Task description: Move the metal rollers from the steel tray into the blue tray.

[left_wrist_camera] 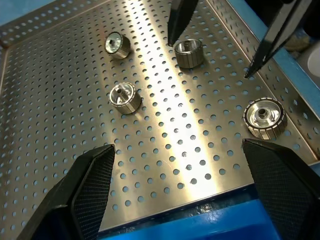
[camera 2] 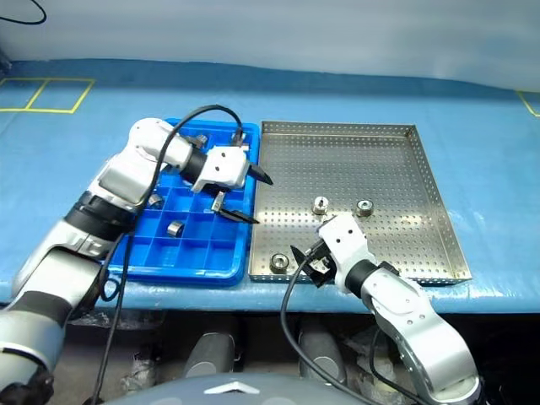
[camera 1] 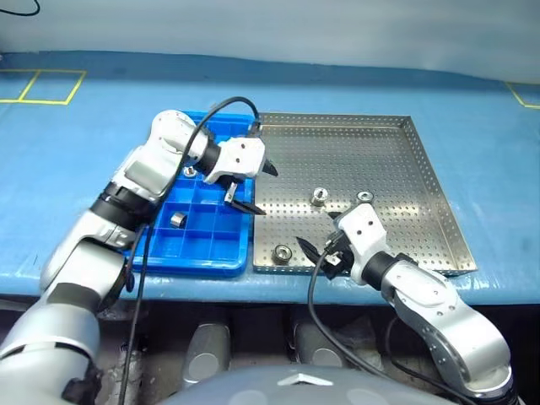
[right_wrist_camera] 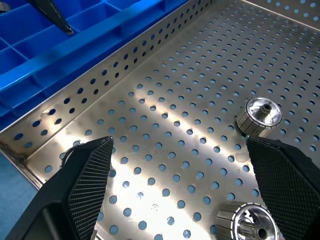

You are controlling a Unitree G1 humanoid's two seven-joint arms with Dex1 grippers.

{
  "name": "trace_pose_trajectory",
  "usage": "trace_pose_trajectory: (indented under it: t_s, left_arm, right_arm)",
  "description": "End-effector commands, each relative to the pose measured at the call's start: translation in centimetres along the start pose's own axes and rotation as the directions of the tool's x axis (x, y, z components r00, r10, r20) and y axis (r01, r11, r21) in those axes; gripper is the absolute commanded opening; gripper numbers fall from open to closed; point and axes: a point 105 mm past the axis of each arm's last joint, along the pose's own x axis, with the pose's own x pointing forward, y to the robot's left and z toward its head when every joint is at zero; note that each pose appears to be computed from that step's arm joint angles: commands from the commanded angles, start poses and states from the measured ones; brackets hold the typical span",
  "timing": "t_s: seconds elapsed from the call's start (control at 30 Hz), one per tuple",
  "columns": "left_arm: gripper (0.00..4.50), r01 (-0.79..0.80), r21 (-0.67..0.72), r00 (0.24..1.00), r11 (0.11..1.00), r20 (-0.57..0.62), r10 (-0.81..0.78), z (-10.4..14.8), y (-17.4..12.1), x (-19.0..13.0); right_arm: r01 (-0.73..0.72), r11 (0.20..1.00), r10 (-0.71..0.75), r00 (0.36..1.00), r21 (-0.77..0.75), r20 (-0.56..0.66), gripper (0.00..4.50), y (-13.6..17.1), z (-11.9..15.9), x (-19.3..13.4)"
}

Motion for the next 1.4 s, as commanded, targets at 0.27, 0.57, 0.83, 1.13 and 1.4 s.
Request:
trace_pose_trajectory:
  t_s: [0.27, 0.57, 0.83, 1.13, 1.4]
  left_arm:
    - [4.46, 0.291, 0.245, 0.957, 0.925, -0.084, -0.278, 0.5, -1.8, 3.3]
    - [4.46, 0.412, 0.35, 0.911, 0.841, -0.141, -0.387, 0.6, -3.0, 5.2]
    - [4.46, 0.479, 0.409, 0.877, 0.776, -0.191, -0.441, 0.6, -3.6, 6.7]
    - [4.46, 0.544, 0.424, 0.839, 0.725, -0.241, -0.489, 0.4, -4.3, 7.5]
    - [3.86, 0.599, 0.382, 0.801, 0.704, -0.288, -0.525, -0.6, -5.1, 7.6]
  right_arm:
    - [0.055, 0.998, -0.055, 0.997, 0.012, 0.061, 4.5, 0.2, 1.0, -0.6]
    - [0.061, 0.998, -0.063, 0.995, 0.027, 0.078, 4.5, 0.5, 1.3, -0.4]
    - [0.086, 0.995, -0.09, 0.992, 0.045, 0.092, 4.5, 0.4, 1.4, -0.5]
    - [0.118, 0.991, -0.123, 0.987, 0.057, 0.1, 4.5, 0.2, 1.4, -0.6]
    - [0.138, 0.989, -0.144, 0.984, 0.061, 0.102, 4.5, 0.0, 1.3, -0.7]
